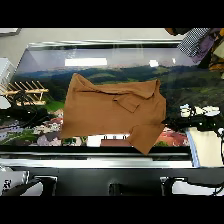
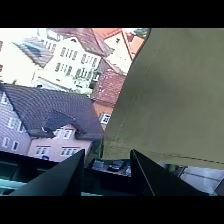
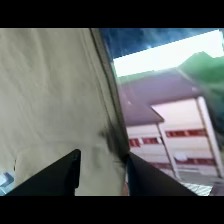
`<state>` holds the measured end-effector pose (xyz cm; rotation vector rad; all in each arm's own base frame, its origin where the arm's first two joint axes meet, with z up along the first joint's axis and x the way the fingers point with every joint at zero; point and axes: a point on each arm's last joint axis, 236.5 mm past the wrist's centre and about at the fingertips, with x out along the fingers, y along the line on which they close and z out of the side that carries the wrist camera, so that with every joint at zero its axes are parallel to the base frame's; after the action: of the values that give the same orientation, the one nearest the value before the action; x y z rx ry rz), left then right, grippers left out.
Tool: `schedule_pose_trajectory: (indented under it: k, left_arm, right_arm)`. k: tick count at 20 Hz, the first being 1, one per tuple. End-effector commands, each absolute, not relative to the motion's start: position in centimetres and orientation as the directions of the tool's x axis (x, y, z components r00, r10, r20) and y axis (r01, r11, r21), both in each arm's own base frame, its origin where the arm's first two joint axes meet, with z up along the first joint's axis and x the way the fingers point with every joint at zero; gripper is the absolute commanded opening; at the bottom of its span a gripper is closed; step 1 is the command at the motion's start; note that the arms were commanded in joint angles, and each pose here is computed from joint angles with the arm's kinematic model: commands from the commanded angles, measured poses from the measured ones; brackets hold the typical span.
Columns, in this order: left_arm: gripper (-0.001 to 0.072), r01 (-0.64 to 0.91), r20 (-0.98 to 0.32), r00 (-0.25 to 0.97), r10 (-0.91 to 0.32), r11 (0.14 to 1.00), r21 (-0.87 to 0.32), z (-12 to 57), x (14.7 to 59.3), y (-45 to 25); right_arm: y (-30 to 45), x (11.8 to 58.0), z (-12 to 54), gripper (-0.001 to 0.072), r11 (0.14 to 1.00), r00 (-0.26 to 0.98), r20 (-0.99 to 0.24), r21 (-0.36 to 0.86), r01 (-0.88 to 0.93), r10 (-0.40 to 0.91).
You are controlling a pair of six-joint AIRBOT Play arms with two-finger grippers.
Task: Fold the clothes and pants, and hang the long-sleeved shirts on hangers.
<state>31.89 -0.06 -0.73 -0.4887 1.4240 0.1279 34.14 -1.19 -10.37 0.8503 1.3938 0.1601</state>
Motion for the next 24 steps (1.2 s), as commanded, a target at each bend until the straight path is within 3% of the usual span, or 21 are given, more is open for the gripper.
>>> schedule_pose_trajectory:
  k: [1,2,7,11,17,24]
  left_arm:
    - [0.0314,-0.371,-0.971,0.153,-0.185,0.899,-0.23,-0.9,31.7,0.3]
    - [0.0314,-0.372,-0.971,0.152,-0.187,0.899,-0.231,-0.9,31.7,0.3]
    - [0.0326,-0.38,-0.976,0.078,-0.202,0.899,-0.217,-1.0,29.9,0.2]
    - [0.0326,-0.34,-0.971,0.067,-0.229,0.91,-0.238,-3.1,27.9,0.6]
    - [0.0325,-0.388,-0.836,0.247,-0.489,0.741,-0.548,-6.3,27.9,-2.6]
    - [0.0326,-0.429,-0.822,0.184,-0.539,0.708,-0.561,-9.8,26.8,-3.9]
  right_arm:
    - [-1.1,34.0,-10.8,0.0334,0.712,0.214,-0.8,0.597,0.368,0.561]
    - [-1.0,33.7,-11.0,0.0327,0.71,0.207,-0.798,0.599,0.37,0.565]
    - [-0.7,33.1,-11.5,0.0026,0.716,0.197,-0.799,0.598,0.359,0.568]
    - [-0.6,33.5,-11.3,0.0026,0.705,0.217,-0.79,0.611,0.361,0.574]
    - [0.1,34.4,-10.5,0.0026,0.664,0.254,-0.758,0.651,0.369,0.601]
    - [0.4,34.9,-10.0,0.0026,0.637,0.274,-0.738,0.672,0.379,0.616]
